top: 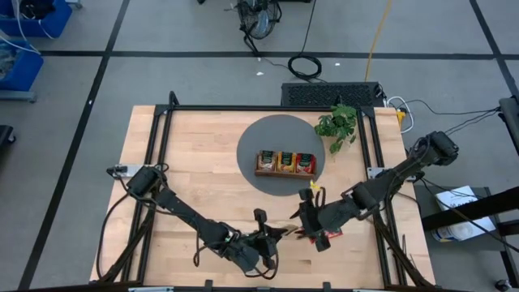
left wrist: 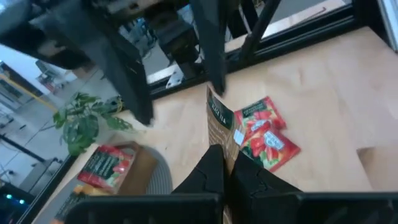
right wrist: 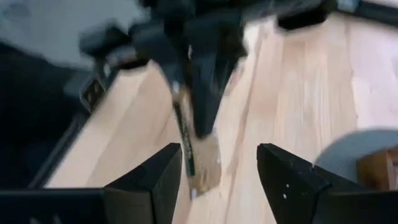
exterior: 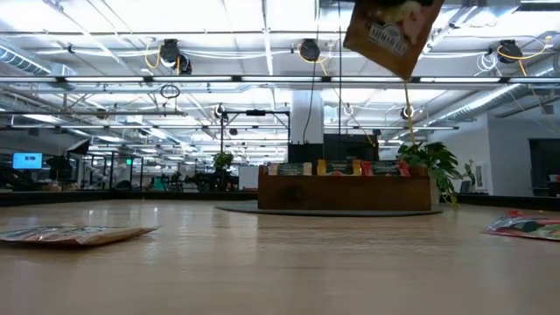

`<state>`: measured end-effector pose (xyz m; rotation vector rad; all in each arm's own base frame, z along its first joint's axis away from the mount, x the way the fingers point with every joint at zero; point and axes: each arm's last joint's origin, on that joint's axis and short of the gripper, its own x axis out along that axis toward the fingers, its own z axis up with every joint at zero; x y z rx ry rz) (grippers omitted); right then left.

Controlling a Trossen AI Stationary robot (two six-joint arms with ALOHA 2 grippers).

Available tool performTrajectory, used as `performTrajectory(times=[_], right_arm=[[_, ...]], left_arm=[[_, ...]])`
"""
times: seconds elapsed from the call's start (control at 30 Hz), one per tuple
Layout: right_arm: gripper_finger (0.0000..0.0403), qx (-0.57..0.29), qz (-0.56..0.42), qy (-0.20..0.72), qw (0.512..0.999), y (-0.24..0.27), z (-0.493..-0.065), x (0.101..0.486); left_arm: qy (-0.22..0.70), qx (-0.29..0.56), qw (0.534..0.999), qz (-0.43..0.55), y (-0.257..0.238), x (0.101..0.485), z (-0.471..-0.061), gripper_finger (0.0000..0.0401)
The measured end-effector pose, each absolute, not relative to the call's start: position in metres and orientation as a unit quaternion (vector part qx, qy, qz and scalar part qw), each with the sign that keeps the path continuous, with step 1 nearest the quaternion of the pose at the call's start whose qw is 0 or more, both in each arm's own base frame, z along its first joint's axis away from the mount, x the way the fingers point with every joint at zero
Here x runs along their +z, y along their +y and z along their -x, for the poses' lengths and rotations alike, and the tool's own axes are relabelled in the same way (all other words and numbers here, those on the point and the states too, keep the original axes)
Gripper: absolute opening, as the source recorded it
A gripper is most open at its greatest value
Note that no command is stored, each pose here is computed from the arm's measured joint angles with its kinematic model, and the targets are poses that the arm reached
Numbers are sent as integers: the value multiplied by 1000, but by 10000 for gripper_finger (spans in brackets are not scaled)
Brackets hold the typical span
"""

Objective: Pick & Place Tea
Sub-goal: Put the brown tea bag into the left section of the wooden organizer

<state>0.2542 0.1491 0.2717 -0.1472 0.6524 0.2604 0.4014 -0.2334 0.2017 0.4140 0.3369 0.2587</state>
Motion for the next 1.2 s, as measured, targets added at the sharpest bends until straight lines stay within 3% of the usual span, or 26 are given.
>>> performTrajectory(times=[0.4, 0.77, 1.0, 1.2], right_arm=[[154, 88, 148, 416, 893, 174, -290, 258], [8, 103, 168, 418, 887, 175, -285, 267], [1, 108, 138, 446, 878, 173, -290, 257], [0, 105, 119, 468, 869, 164, -293, 255]], left_arm=[[160, 129, 959, -197, -225, 203, -408, 3], [169, 129, 957, -196, -228, 201, -405, 6], [179, 122, 956, -197, -227, 198, -405, 14], [218, 124, 943, -219, -233, 194, -392, 49]])
